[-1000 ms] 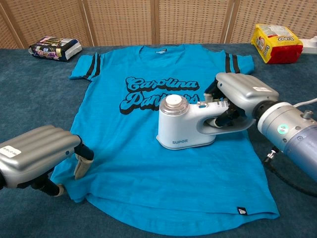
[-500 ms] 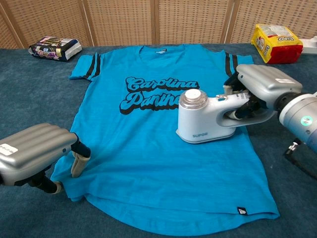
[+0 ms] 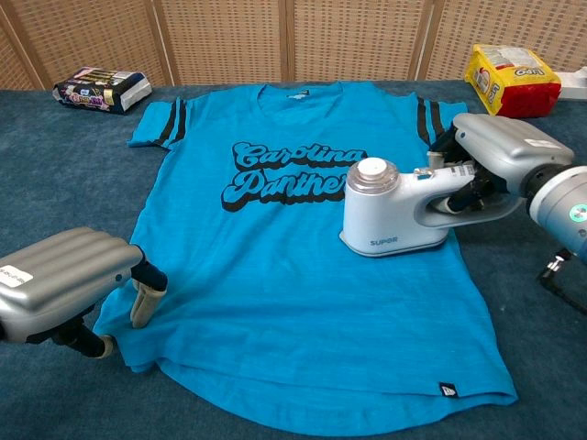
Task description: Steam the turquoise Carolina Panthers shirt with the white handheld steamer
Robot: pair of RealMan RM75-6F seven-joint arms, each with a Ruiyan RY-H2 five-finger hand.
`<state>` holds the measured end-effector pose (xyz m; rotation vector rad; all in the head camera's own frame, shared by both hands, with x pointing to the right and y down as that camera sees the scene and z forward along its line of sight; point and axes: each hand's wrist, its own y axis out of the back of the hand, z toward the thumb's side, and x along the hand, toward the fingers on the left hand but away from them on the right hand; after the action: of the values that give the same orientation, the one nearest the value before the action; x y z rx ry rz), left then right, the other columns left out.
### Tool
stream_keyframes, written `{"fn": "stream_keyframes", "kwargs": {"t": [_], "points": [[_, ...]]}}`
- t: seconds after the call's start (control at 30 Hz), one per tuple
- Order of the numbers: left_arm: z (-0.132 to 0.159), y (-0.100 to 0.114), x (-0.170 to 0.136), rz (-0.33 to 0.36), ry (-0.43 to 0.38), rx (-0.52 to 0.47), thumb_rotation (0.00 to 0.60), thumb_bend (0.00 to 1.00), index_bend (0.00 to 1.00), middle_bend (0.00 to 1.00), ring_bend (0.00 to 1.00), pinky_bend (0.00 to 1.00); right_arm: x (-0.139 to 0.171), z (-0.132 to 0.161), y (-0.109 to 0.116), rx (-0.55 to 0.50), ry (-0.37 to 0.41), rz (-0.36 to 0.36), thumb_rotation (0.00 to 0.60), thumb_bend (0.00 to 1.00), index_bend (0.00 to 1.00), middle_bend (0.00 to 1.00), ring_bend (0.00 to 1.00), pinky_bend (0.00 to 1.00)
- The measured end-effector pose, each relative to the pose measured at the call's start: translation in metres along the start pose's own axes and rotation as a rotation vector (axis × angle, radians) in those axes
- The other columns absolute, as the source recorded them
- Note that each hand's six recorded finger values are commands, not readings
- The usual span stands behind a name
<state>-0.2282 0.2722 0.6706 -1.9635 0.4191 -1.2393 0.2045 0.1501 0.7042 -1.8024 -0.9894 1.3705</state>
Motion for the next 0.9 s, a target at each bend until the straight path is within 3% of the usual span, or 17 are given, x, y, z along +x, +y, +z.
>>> {"fn": "stream_keyframes", "kwargs": {"t": [0.57,0.9], "points": [[0.002,-0.002,0.001,-0.002,-0.005,-0.012,0.600,0.31,0.63,0.56,0.39,0.39,-0.005,0.053,-0.018,-0.006,0.081,0.020,0.600,0.31,0.72,0.74,0.77,0.71],[0.001,-0.002,0.001,0.001,-0.003,-0.009,0.598,0.31,0.63,0.56,0.39,0.39,-0.002,0.052,-0.017,0.002,0.090,-0.004,0.600,0.31,0.72,0.74,0.77,0.71]]}}
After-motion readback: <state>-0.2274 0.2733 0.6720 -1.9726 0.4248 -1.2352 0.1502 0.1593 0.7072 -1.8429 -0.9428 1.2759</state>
